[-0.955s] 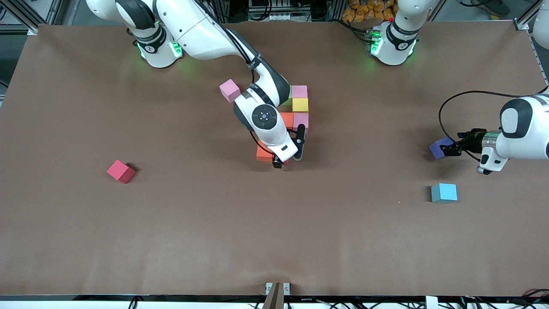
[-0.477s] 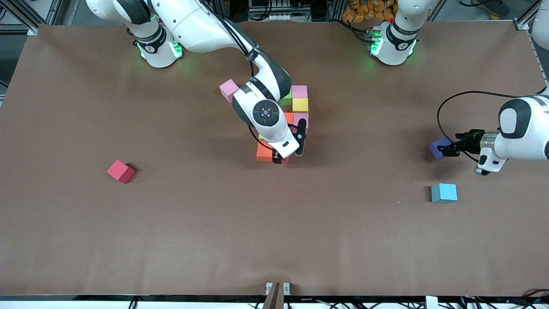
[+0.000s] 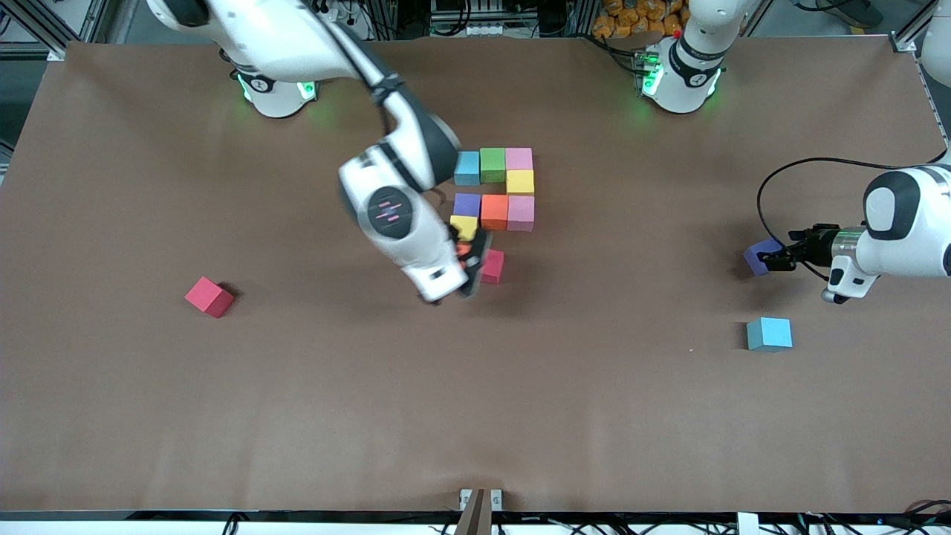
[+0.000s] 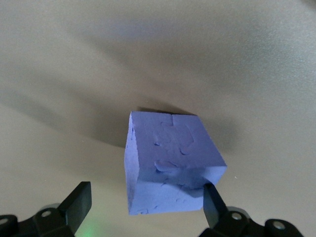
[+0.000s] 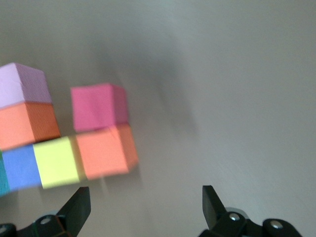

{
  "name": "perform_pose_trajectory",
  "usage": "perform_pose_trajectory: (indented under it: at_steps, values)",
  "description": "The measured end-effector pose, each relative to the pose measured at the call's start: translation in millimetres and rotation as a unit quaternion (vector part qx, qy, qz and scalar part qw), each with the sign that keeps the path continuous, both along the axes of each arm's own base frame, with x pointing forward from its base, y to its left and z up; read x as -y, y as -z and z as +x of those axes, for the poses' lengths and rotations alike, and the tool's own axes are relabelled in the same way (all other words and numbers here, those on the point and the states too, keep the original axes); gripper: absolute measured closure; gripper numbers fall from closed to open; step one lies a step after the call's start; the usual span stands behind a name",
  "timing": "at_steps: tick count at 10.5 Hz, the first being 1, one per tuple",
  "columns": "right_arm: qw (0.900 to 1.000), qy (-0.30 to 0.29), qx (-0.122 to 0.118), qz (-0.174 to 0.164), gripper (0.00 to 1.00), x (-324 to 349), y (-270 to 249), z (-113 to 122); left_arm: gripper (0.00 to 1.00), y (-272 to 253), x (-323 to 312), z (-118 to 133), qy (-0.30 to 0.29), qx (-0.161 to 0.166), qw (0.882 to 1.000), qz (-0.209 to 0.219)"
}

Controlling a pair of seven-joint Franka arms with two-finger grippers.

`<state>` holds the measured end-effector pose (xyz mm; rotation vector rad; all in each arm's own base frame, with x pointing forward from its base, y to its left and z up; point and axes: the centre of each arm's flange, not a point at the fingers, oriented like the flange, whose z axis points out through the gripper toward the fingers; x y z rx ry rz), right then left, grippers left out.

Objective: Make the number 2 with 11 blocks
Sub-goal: 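Lift the purple cube with the left gripper while the right gripper withdraws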

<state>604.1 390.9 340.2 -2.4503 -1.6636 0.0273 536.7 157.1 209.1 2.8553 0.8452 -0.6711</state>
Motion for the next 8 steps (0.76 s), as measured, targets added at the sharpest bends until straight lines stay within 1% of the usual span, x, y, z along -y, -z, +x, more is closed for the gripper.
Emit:
perform_pose_trajectory:
  at_steps: [1,2,3,5,7,8]
  values:
    - [1.0,0.025,-0.006,-0.012,0.0,42.6,-13.2,19.3,0.0,0.5,3.1,0.7,-0.001,0.0,1.0,-0.005]
    - [0.998,0.047,-0.007,-0.03,0.0,84.5,-22.3,35.9,0.0,2.4,6.9,1.5,-0.004,0.0,1.0,-0.011]
    - [0.997,0.067,-0.011,-0.047,0.0,123.0,-26.3,48.6,0.0,6.2,9.8,2.1,-0.005,0.0,1.0,-0.016]
    - [0.992,0.11,-0.018,-0.066,0.0,191.7,-25.7,69.3,0.0,12.9,15.6,5.1,-0.003,0.006,1.0,-0.023]
    - [0.984,0.154,-0.014,-0.088,0.0,265.8,-27.1,86.4,0.0,17.0,19.0,6.5,-0.002,0.009,1.0,-0.027]
    - [0.979,0.181,-0.011,-0.089,0.0,302.0,-34.4,91.7,0.0,18.2,19.2,6.7,-0.002,0.009,1.0,-0.028]
